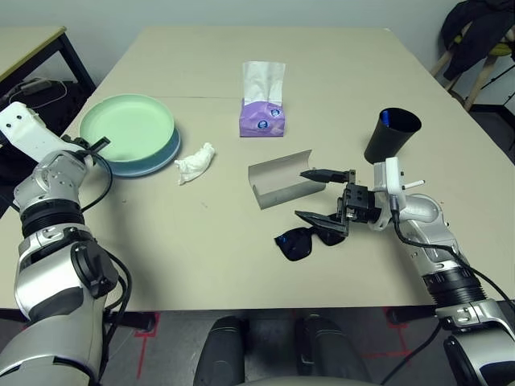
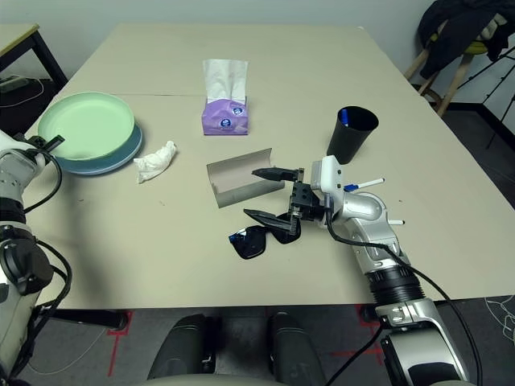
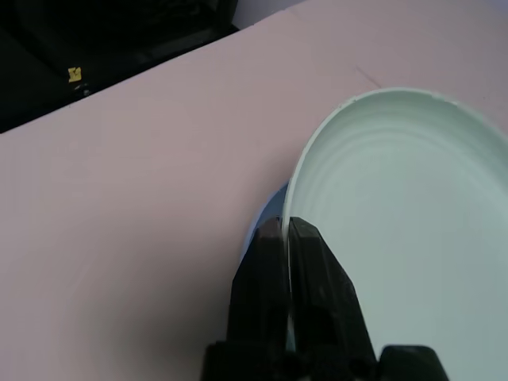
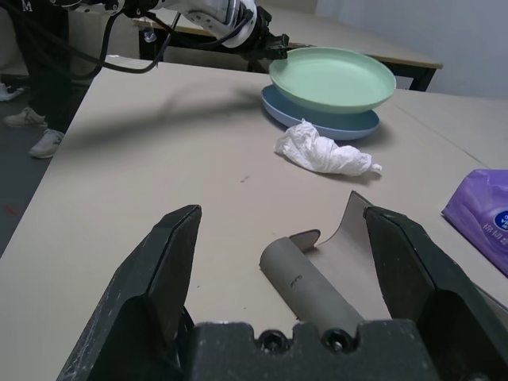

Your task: Organize and tidy the items on the table.

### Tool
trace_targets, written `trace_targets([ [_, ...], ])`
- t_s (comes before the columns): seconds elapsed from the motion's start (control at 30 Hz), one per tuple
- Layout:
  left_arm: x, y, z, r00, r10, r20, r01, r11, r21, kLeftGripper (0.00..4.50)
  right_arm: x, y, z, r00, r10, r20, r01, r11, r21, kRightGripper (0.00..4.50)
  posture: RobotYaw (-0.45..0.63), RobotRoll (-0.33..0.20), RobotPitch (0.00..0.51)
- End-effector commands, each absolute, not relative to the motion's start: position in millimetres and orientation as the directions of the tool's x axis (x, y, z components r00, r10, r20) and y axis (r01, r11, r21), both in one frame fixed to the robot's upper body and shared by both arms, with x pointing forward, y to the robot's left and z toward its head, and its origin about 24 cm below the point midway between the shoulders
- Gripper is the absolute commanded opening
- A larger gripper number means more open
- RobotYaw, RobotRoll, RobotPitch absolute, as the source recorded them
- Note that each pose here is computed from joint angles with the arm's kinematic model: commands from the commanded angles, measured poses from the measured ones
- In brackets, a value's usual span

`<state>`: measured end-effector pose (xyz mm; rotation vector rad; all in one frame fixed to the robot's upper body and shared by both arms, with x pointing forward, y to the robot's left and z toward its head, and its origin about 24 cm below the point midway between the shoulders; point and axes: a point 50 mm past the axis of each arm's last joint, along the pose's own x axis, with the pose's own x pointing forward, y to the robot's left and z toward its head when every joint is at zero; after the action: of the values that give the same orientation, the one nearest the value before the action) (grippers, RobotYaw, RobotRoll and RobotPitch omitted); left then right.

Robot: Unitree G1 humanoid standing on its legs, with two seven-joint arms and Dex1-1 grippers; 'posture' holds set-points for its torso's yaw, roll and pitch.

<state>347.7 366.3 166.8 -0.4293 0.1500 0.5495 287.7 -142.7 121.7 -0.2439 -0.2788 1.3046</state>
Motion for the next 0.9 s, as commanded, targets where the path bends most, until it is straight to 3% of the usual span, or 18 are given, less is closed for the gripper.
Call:
trace_targets([
  [0.03, 351, 360, 166, 0.866, 0.434, -0.25, -0.499, 0.794, -0.347, 1.46, 286, -145, 121, 0.248, 0.967, 0.055, -0.907, 0.252, -0.337, 4.5, 0.1, 0.0, 0.075],
  [0.1, 352, 357, 166, 0.879, 0.41, -0.244, -0.471, 0.827, -0.308, 2.18, 287, -146, 123, 0.256, 0.965, 0.059, -0.904, 0.261, -0.34, 4.5, 0.1, 0.0, 0.072],
  [0.2, 352, 352, 170, 0.916, 0.36, -0.177, -0.376, 0.924, -0.064, 3.36, 288, -147, 124, 0.271, 0.96, 0.066, -0.899, 0.277, -0.339, 4.5, 0.1, 0.0, 0.067],
  [0.23, 354, 345, 175, 0.948, 0.292, -0.128, -0.289, 0.956, 0.042, 3.74, 288, -148, 124, 0.278, 0.958, 0.067, -0.897, 0.284, -0.338, 4.5, 0.11, 0.0, 0.07],
  [0.3, 357, 325, 177, 0.989, 0.102, -0.105, -0.093, 0.992, 0.081, 4.46, 289, -149, 124, 0.295, 0.953, 0.072, -0.894, 0.302, -0.332, 4.5, 0.11, 0.0, 0.067],
  [0.43, 359, 287, 175, 0.966, -0.23, -0.116, 0.243, 0.963, 0.118, 4.46, 293, -152, 123, 0.358, 0.929, 0.092, -0.881, 0.369, -0.296, 4.5, 0.12, 0.0, 0.062],
  [0.6, 359, 258, 164, 0.893, -0.408, -0.191, 0.433, 0.894, 0.115, 4.46, 300, -153, 121, 0.453, 0.885, 0.108, -0.856, 0.466, -0.224, 4.5, 0.12, 0.0, 0.06],
  [0.73, 360, 246, 155, 0.847, -0.465, -0.256, 0.501, 0.86, 0.099, 4.46, 301, -154, 120, 0.495, 0.864, 0.093, -0.836, 0.503, -0.218, 4.5, 0.12, 0.0, 0.058],
  [0.9, 362, 249, 145, 0.842, -0.43, -0.326, 0.483, 0.87, 0.1, 4.46, 299, -152, 122, 0.489, 0.865, 0.111, -0.835, 0.501, -0.228, 4.5, 0.11, 0.0, 0.07],
])
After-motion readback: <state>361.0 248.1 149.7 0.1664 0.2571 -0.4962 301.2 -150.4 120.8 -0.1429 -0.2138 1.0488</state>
